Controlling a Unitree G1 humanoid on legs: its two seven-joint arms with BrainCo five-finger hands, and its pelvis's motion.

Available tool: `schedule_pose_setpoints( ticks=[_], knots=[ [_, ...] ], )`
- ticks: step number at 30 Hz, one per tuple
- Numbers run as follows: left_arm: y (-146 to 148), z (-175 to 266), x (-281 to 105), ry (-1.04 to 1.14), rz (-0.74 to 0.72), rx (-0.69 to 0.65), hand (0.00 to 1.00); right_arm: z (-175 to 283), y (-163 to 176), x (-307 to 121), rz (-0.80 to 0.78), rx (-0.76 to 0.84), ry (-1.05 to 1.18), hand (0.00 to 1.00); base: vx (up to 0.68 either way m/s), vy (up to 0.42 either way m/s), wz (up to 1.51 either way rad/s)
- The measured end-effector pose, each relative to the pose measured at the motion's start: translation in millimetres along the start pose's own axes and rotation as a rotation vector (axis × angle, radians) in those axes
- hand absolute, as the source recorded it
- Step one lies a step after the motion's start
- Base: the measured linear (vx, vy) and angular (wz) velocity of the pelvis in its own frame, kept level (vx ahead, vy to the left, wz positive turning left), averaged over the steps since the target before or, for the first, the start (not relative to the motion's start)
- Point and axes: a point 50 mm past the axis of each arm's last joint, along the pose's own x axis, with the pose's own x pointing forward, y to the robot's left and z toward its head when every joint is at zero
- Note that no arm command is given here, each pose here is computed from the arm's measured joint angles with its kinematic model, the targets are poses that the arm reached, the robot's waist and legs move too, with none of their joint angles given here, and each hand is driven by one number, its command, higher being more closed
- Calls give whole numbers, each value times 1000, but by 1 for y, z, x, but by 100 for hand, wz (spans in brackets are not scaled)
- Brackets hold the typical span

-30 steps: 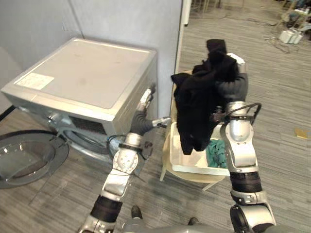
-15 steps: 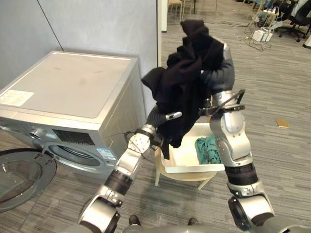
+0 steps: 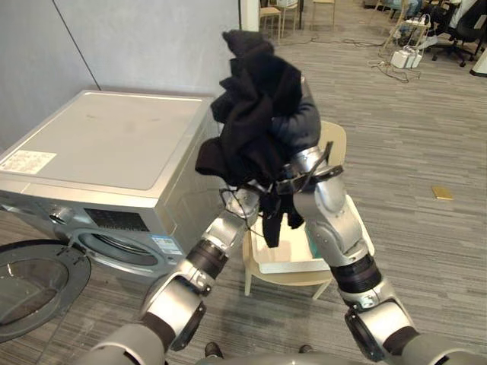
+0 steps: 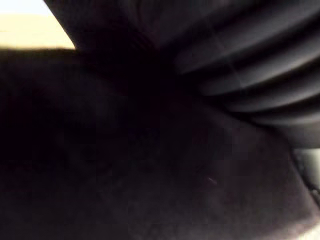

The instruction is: Pick up the laundry basket with both hands and put the clothes into the washing machine.

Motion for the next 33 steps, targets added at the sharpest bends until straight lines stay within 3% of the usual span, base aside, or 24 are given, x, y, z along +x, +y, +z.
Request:
schedule_pose_setpoints(
  ticks=[15, 16, 27, 33],
  knots=[
    [12, 2, 1, -22, 113, 2, 100, -18, -4, -24, -51, 85, 67, 100, 0, 0, 0],
    [14, 3, 1, -24, 122, -1, 100, -18, -4, -25, -60, 85, 67, 0, 0, 0, 0],
    [45, 11, -18, -119, 323, -80, 100, -23, -20, -41, -189, -15, 85, 0, 0, 0, 0],
    [89, 4, -72, -187, 592, -144, 100, -17, -55, -53, -357, -159, 81, 0, 0, 0, -4]
  ],
)
